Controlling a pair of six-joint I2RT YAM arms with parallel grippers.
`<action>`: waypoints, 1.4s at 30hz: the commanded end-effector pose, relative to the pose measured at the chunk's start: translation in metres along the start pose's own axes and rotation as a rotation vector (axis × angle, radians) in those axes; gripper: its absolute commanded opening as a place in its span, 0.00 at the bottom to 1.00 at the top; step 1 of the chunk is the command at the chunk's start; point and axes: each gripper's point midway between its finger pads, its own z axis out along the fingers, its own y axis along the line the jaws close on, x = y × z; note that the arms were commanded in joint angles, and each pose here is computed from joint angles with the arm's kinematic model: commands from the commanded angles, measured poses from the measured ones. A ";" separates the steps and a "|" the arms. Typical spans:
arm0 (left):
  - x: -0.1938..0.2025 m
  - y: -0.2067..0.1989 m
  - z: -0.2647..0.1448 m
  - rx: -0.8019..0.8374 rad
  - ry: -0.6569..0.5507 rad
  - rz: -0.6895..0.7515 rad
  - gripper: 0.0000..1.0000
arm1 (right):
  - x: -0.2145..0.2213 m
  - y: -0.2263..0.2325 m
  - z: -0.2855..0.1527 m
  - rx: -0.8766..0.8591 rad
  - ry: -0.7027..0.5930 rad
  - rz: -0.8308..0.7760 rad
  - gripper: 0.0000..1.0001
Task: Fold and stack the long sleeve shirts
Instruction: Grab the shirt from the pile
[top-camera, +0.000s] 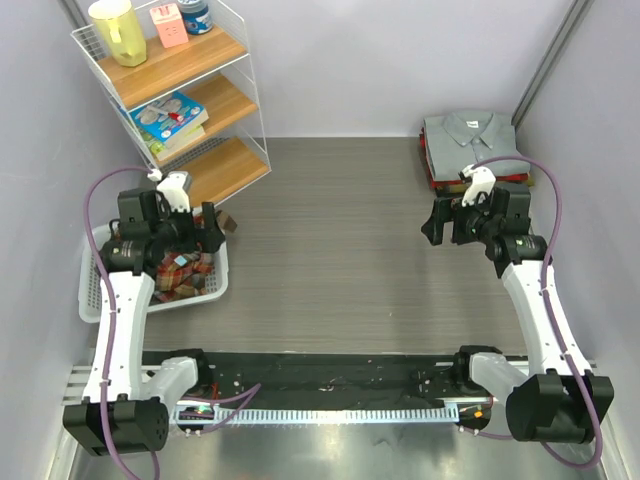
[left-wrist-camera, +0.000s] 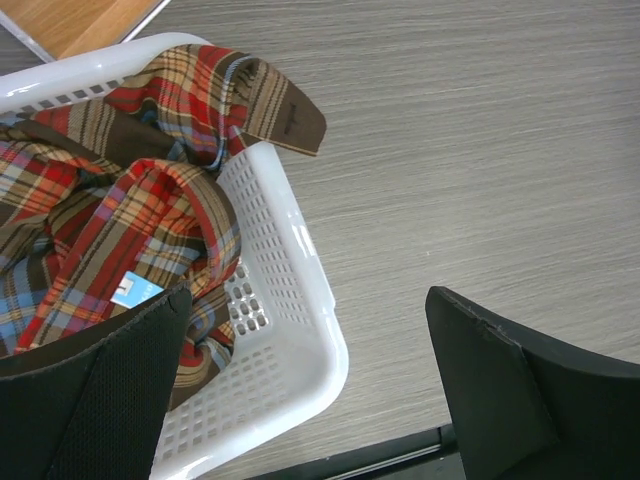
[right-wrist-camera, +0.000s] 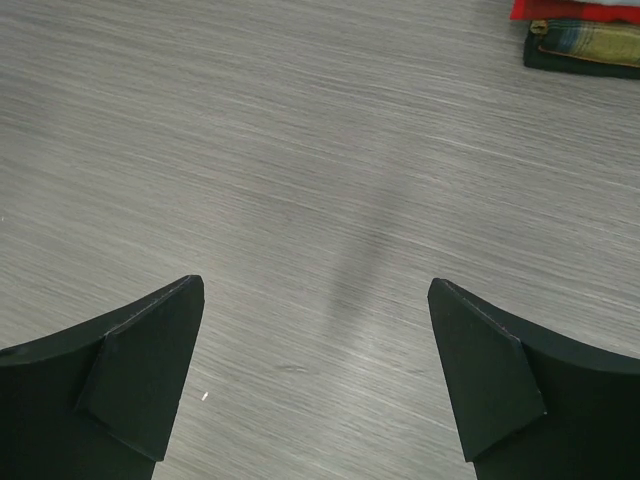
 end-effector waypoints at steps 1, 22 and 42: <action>-0.005 0.007 -0.007 -0.023 0.017 0.029 1.00 | -0.016 0.005 -0.002 -0.037 -0.018 -0.035 1.00; 0.046 0.186 0.027 -0.267 0.395 0.107 1.00 | 0.005 0.005 0.012 -0.091 0.117 -0.017 1.00; 0.057 0.161 0.025 -0.040 0.355 0.078 0.00 | 0.004 0.010 0.014 -0.119 0.123 -0.003 1.00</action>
